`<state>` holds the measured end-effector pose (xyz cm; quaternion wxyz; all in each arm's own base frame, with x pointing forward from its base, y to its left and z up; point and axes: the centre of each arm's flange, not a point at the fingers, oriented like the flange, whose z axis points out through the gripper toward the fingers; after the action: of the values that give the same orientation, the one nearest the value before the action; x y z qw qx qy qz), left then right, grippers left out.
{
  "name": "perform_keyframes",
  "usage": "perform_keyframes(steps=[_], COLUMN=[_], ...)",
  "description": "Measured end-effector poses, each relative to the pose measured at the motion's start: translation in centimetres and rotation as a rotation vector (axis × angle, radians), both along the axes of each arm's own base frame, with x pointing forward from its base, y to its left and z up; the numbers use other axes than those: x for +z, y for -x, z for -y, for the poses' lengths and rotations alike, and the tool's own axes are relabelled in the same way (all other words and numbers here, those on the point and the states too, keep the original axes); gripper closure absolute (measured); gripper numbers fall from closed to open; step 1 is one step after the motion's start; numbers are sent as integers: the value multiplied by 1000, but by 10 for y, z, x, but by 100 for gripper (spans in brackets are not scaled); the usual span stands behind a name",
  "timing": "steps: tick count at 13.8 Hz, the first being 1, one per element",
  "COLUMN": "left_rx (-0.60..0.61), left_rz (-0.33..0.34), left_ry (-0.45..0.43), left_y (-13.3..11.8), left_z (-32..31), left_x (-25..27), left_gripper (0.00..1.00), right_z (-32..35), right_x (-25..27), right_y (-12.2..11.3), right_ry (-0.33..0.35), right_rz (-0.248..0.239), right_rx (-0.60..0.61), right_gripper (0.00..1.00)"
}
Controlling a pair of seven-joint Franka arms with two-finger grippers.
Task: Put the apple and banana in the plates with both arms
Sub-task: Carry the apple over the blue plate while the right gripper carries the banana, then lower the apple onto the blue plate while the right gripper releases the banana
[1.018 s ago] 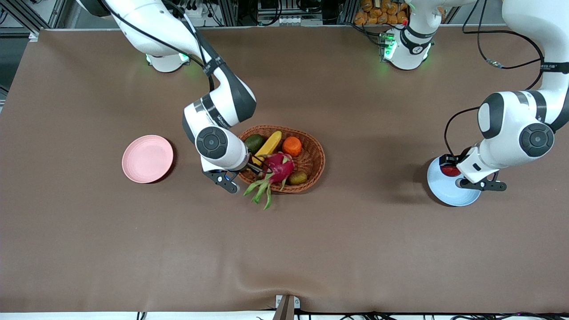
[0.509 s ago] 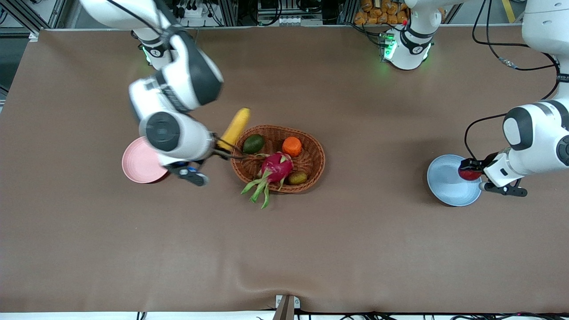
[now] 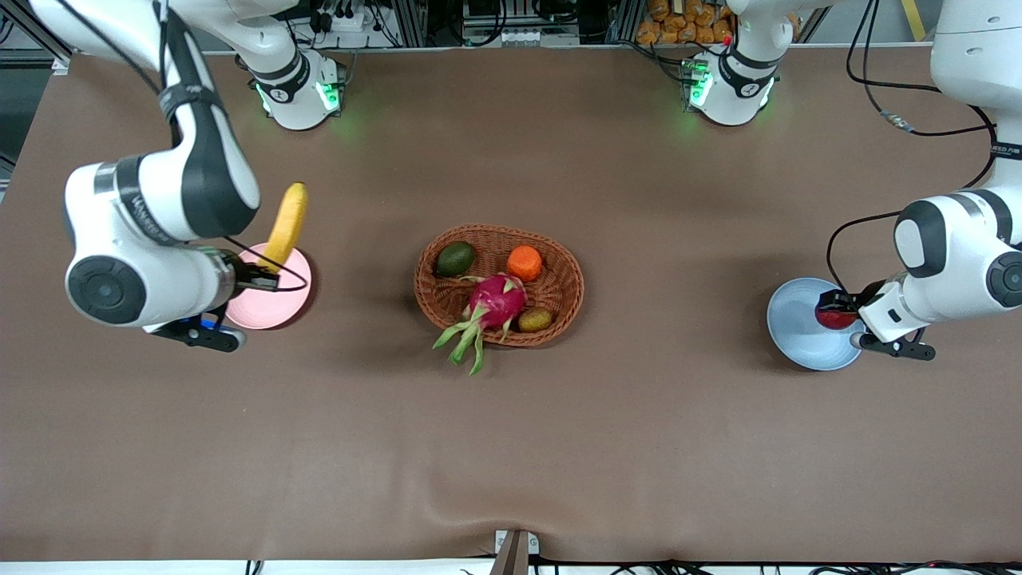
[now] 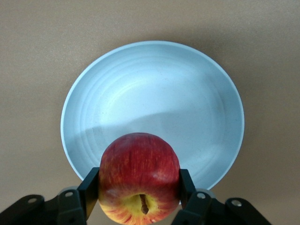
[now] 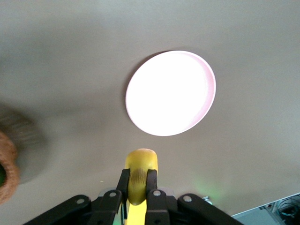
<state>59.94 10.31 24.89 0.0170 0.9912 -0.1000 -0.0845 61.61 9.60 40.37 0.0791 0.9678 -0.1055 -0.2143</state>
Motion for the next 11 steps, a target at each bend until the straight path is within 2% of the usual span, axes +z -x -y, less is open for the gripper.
perform_keyframes(steps=[3,6,9,11], left_rx=[0,1,6,26], left_rz=[-7,-10,-20,-30], left_ry=[1,1,8,28], left_y=[0,-1,0,1], left_z=[0,0,-1,0], left_x=[-5,-7,-15,-23], left_gripper=[29,29,29,29], right_z=[44,84,92,91], right_x=[-35,-84,-132,-144], right_y=[10,20,37,40], right_ry=[-28,-66,-81,-83], right_rz=[19,64,113,125], right_rx=[42,61,75,80], right_gripper=[83,83,83,83])
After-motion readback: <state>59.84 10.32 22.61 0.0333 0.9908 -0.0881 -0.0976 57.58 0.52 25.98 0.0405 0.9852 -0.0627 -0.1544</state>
